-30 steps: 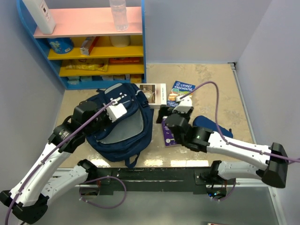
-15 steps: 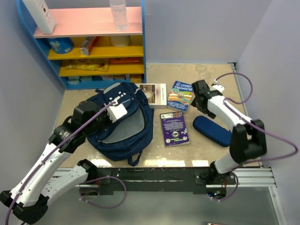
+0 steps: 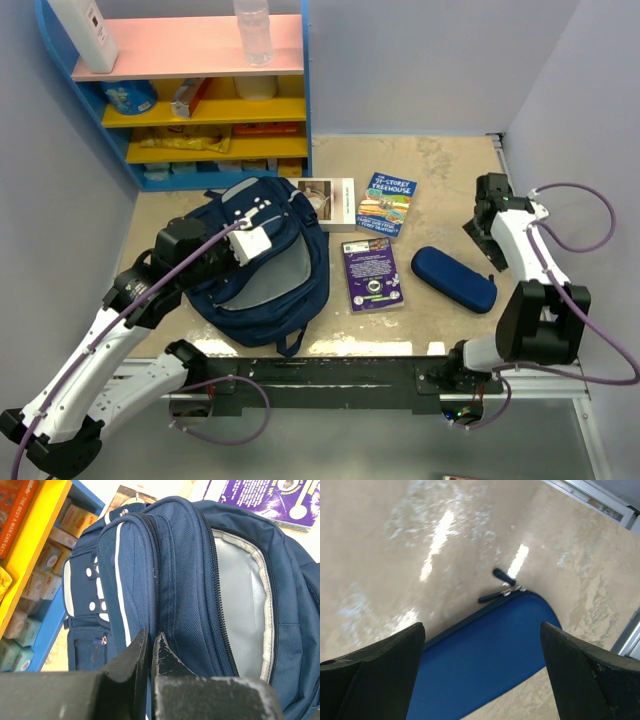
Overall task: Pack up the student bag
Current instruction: Pick up the stationery from the center of the board.
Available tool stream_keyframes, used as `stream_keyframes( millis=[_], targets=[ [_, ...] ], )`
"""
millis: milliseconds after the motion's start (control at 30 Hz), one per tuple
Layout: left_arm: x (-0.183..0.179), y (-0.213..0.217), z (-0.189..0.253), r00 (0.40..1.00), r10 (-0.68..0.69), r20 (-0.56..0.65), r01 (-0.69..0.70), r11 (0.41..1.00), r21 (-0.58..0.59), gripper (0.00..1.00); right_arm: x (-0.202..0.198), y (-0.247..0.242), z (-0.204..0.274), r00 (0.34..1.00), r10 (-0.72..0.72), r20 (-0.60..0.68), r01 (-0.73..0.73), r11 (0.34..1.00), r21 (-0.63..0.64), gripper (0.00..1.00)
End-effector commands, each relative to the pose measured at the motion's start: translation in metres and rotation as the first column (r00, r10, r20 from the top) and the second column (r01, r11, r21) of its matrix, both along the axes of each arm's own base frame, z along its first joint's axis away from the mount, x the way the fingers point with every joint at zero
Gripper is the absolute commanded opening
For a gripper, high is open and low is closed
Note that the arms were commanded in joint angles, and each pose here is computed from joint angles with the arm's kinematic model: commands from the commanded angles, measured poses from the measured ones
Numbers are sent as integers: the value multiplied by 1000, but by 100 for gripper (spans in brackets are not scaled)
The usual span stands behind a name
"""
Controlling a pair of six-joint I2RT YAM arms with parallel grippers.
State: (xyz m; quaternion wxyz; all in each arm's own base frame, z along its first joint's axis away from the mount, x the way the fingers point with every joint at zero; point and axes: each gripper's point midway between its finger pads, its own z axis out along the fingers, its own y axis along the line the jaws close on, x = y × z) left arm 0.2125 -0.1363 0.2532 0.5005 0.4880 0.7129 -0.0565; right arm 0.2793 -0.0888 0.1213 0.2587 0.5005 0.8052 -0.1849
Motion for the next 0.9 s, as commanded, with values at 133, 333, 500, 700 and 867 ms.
stream_keyframes(
  millis=[133,333,500,700,867],
  targets=[
    [2,-19,58,983,-66,170,89,987,-133,0,-28,-40,-36,987,-106,-119,110,994,26,99],
    [1,-22,59,982,-76,173,101,984,-144,0,-31,-37,-63,985,-80,-156,102,985,136,96],
    [0,-23,59,982,-82,172,107,984,-144,0,-31,21,-84,997,30,-71,-1,927,376,93],
    [3,-25,62,981,-84,176,110,983,-144,0,-39,66,-84,995,101,16,-95,862,499,93],
    [3,-28,63,980,-94,174,121,981,-150,0,-40,105,-71,981,148,124,-193,792,579,94]
  ],
)
